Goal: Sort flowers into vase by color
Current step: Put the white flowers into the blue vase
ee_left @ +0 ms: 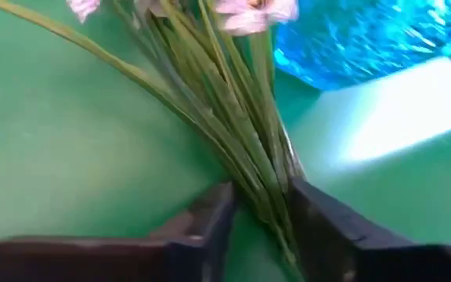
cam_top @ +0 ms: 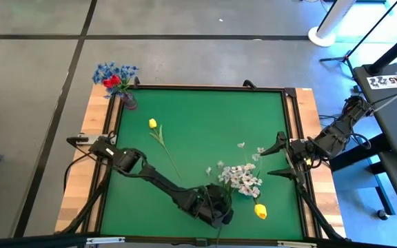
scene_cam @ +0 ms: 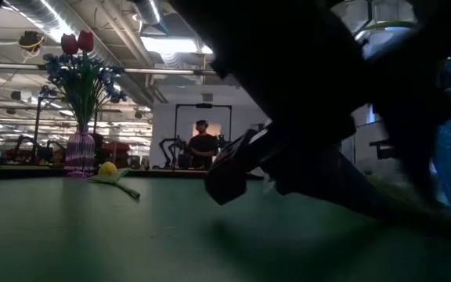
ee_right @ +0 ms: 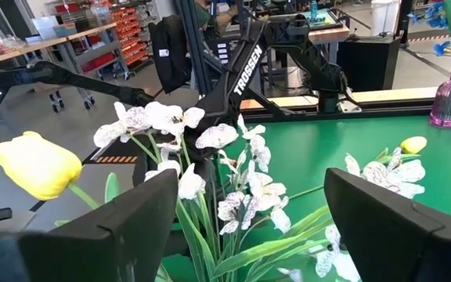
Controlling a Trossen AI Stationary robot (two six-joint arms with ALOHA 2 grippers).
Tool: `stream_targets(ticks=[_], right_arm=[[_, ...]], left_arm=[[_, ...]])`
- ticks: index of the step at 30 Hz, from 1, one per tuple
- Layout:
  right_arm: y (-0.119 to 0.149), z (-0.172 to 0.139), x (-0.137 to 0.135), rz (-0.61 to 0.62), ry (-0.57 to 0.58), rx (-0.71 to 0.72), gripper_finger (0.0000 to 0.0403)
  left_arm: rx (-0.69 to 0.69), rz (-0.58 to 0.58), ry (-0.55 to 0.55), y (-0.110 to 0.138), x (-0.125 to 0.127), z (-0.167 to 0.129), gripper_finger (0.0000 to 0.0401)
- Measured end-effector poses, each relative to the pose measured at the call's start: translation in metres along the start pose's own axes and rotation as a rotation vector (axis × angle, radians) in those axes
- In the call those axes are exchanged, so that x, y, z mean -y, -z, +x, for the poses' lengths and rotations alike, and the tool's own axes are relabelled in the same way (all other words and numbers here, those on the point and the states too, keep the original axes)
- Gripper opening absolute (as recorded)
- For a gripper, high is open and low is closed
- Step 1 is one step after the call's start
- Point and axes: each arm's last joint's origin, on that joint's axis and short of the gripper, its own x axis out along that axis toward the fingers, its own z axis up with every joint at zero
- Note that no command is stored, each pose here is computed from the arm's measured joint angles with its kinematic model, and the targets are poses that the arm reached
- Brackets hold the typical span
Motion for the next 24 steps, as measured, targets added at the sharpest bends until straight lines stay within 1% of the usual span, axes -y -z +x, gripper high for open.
stream_targets(ticks=[4,5,7,11,13,17,21,24], right_arm=[[-0.002,-0.001,0.000,0.001,0.000,0.000,0.0321],[-0.005,-0.002,-0.001,0.004,-0.003,0.007,0.0321],[-0.018,-0.007,-0.002,0.017,-0.013,0.042,0.0321],[-0.043,-0.017,-0.004,0.001,-0.071,0.104,0.0321],[-0.048,-0.020,-0.005,-0.009,-0.095,0.116,0.0321],[-0.047,-0.020,-0.004,-0.051,-0.092,0.096,0.0321],[-0.041,-0.020,-0.001,-0.094,-0.011,0.040,0.0321],[-0.034,-0.019,0.002,-0.123,0.057,-0.014,0.0321]], left_arm=[[0.068,0.030,-0.060,-0.001,-0.006,0.003,0.0025],[0.086,0.043,-0.084,-0.002,-0.009,0.003,0.0014],[0.101,0.085,-0.146,-0.004,-0.015,0.001,0.0010],[0.081,0.187,-0.316,-0.018,-0.027,-0.023,0.0003],[0.092,0.237,-0.389,-0.029,-0.030,-0.044,0.0002],[0.175,0.279,-0.451,-0.062,-0.027,-0.097,0.0001],[0.201,0.311,-0.474,-0.095,-0.029,-0.149,0.0001],[0.287,0.289,-0.438,-0.126,-0.031,-0.198,0.0001]])
